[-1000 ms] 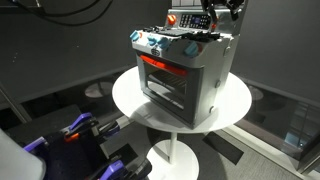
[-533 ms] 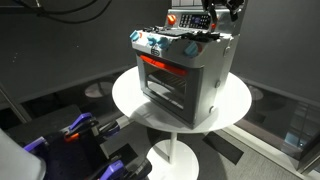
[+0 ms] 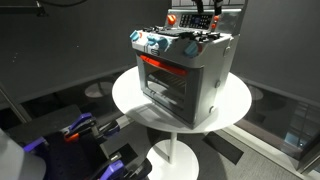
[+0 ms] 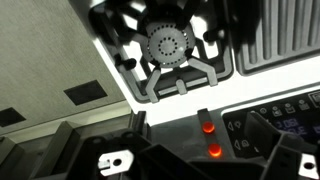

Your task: Push the top orange button on the right side of the stove

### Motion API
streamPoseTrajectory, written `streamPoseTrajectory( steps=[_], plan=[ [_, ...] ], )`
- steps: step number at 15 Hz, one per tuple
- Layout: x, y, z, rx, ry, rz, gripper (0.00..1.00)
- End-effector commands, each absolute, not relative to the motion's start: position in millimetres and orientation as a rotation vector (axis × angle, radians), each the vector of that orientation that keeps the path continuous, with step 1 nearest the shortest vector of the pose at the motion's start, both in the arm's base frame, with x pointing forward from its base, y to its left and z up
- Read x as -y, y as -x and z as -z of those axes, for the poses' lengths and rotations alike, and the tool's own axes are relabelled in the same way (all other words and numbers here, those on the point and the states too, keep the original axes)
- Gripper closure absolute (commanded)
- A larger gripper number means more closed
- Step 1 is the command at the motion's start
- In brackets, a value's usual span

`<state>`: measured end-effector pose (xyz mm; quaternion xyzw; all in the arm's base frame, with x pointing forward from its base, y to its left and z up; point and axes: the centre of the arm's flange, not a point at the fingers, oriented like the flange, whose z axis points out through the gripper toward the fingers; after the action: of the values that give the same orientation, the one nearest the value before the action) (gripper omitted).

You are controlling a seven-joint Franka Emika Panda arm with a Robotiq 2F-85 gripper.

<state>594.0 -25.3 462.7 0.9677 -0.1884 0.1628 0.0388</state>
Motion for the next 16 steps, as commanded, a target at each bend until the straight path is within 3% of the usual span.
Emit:
streamPoseTrajectory(
  steps=[1,16],
  plan=[
    [19,-554,-483,0.542,-3.026,-0.381,0.00],
    [-1,-424,-473,0.353,-3.093,-0.074,0.00]
  ],
)
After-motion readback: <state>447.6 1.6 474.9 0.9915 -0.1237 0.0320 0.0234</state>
